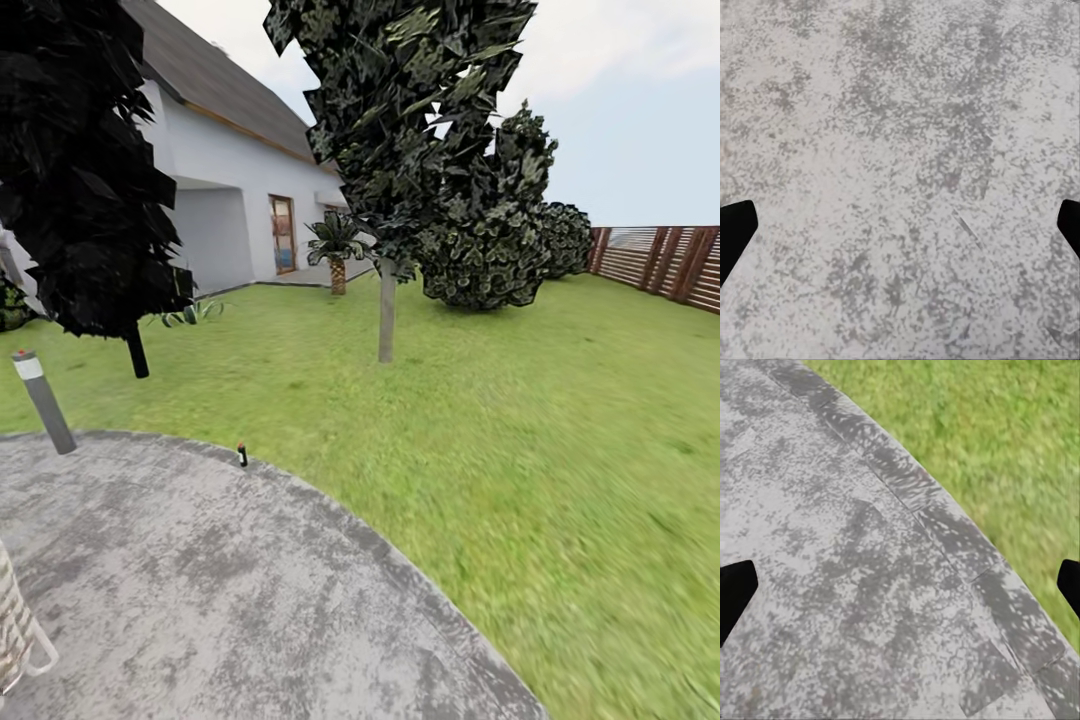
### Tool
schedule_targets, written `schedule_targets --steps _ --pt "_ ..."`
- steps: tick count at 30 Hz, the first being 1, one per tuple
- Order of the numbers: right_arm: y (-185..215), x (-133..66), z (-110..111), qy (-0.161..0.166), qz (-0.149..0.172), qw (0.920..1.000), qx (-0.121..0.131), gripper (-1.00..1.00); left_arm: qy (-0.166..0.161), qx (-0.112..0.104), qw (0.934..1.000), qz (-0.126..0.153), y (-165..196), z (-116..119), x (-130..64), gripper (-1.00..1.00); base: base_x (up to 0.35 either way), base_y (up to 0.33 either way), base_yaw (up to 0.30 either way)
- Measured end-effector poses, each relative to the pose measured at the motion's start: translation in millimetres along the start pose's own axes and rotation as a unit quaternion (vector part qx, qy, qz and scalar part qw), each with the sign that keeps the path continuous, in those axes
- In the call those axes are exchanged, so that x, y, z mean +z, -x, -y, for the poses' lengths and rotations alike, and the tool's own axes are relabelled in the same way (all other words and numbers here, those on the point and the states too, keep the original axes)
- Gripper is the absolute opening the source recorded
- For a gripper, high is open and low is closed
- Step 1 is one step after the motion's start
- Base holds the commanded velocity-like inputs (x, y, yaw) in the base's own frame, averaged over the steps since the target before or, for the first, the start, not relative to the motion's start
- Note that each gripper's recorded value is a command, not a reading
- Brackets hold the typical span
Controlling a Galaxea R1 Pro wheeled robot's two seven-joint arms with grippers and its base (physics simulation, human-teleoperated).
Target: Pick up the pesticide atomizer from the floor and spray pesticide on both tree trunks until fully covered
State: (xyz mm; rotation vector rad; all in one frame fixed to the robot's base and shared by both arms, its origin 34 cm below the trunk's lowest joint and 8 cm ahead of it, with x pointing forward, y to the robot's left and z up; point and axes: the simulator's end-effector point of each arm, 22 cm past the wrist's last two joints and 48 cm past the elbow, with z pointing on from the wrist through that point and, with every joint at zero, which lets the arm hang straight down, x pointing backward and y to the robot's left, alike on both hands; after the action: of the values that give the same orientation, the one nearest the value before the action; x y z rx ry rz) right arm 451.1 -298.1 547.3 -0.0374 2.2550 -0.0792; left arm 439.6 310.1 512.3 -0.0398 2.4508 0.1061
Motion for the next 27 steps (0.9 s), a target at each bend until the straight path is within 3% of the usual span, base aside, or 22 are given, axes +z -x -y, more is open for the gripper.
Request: schedule_targets --steps 27 --pt "0.1 0.0 -1.1 0.0 0.0 1.0 0.001 1.0 0.0 0.0 1.0 0.0 0.3 0.0 0.1 1.0 0.339 0.005 0.02"
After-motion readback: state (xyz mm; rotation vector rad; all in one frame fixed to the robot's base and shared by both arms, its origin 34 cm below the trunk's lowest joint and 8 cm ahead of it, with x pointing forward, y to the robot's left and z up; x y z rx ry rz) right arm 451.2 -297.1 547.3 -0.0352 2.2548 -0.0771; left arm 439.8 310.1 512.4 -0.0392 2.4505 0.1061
